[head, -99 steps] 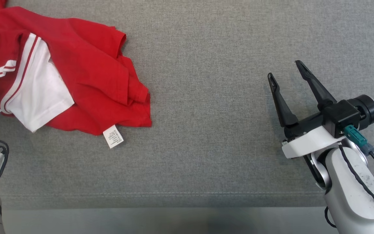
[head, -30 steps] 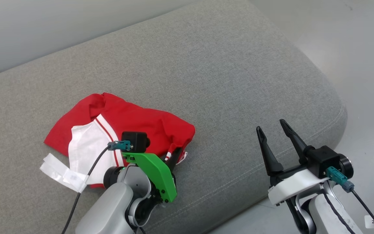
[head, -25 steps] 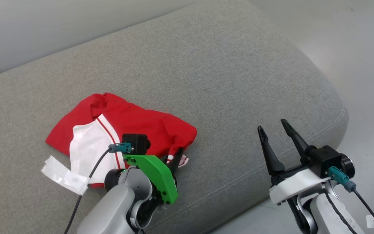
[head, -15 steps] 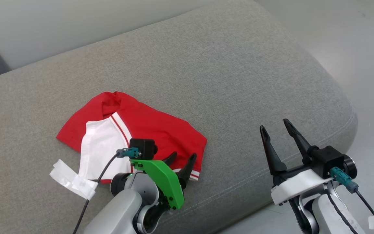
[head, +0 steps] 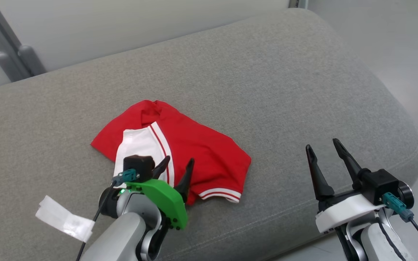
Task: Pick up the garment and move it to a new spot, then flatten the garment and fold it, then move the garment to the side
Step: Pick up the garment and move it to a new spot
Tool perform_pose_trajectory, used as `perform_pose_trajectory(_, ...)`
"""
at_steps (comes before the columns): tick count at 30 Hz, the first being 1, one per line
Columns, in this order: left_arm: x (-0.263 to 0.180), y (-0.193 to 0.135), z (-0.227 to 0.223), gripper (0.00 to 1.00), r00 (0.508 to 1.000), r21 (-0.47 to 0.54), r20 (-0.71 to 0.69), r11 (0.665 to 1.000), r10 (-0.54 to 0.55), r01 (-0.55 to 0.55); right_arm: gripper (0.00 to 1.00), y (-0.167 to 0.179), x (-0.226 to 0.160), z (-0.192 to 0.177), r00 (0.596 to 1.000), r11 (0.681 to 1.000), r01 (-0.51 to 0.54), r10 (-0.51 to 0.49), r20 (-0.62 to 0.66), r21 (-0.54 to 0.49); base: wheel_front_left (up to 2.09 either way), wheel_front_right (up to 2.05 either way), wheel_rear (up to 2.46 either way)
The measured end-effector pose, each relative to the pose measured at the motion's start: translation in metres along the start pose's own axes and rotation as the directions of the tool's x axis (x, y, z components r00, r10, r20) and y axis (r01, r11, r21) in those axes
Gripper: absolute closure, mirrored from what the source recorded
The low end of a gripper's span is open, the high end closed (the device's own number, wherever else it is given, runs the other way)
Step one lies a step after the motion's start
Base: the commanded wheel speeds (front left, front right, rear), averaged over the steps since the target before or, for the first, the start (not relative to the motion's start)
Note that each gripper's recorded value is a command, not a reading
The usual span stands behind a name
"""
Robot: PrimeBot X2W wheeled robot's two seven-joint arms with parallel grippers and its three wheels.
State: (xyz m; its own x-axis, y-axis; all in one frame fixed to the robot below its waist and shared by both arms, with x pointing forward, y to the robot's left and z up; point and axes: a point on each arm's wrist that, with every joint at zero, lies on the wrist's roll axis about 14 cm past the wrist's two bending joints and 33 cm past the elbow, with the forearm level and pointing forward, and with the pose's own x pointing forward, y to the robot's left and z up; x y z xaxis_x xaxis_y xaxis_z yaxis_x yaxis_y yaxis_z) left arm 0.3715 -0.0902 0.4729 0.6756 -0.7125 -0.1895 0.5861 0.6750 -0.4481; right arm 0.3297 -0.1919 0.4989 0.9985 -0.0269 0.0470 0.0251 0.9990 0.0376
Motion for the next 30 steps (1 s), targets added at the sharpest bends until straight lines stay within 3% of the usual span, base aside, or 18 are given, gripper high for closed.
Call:
perform_pose_trajectory(8,-0.042,0.053,0.002,0.0,0.981,0.03,0.086,0.983,0.175,-0.179,0.0,0.005,-0.001,-0.006,0.999,0.999,-0.039,0.039,-0.017,-0.024,0.0,0.0,0.0)
perform_pose_trajectory(16,-0.088,0.102,0.013,0.0,0.924,0.007,0.18,0.939,0.338,-0.344,0.0,0.017,0.003,-0.01,0.996,0.996,-0.088,0.087,-0.026,-0.034,0.0,0.0,0.0)
perform_pose_trajectory(24,-0.145,0.152,0.026,0.0,0.842,0.071,0.249,0.858,0.479,-0.509,0.0,0.032,0.007,-0.011,0.989,0.989,-0.145,0.144,-0.029,-0.039,0.0,0.0,0.0)
perform_pose_trajectory(30,-0.176,0.171,0.02,0.0,0.785,0.014,0.259,0.811,0.563,-0.585,0.0,0.039,0.007,-0.011,0.986,0.985,-0.168,0.167,-0.028,-0.038,0.0,0.0,0.0)
